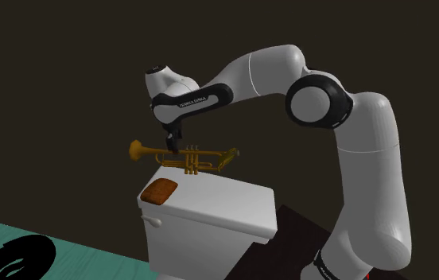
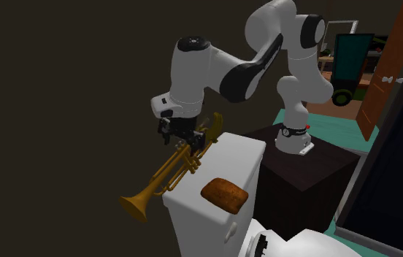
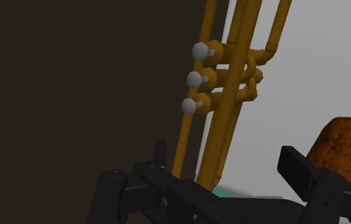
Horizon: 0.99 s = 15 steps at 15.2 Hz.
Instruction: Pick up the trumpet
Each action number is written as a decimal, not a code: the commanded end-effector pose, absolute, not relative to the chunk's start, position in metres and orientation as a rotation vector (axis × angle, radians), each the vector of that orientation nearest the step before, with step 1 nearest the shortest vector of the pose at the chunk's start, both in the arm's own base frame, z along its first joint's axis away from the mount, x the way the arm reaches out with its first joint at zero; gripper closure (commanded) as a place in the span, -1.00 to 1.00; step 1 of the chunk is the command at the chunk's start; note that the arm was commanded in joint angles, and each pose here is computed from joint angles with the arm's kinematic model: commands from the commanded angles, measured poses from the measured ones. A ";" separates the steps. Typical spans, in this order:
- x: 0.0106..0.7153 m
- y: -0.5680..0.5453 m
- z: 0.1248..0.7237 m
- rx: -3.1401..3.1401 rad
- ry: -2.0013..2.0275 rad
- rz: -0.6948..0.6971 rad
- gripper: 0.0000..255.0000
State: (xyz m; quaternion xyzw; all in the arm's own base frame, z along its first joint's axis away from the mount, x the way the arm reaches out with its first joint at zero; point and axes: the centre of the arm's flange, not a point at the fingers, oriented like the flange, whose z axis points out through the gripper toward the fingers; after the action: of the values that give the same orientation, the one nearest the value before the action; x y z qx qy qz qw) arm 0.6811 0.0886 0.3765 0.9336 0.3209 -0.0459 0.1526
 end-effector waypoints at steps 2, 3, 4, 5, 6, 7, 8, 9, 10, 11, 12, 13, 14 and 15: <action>0.683 0.082 0.354 2.678 0.913 -0.146 -1.00; 0.683 0.082 0.349 2.678 0.913 -0.146 -1.00; 0.683 0.082 0.340 2.678 0.913 -0.146 -1.00; 0.683 0.082 0.340 2.678 0.913 -0.146 -1.00; 0.683 0.082 0.340 2.678 0.914 -0.146 -1.00; 0.681 0.084 0.341 2.678 0.913 -0.146 1.00; 0.683 0.085 0.341 2.678 0.913 -0.146 1.00; 0.683 0.084 0.341 2.678 0.913 -0.146 1.00; 0.683 0.084 0.341 2.678 0.913 -0.146 1.00; 0.683 0.084 0.341 2.678 0.913 -0.146 1.00; 0.683 0.084 0.341 2.678 0.913 -0.146 1.00; 0.683 0.084 0.341 2.678 0.913 -0.146 1.00; 0.683 0.084 0.341 2.678 0.913 -0.146 1.00; 0.683 0.084 0.341 2.678 0.913 -0.146 1.00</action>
State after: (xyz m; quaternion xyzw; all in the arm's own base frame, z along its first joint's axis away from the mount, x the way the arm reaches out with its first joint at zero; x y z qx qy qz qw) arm 0.6833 0.0842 0.3424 0.9342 0.3184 -0.0489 0.1536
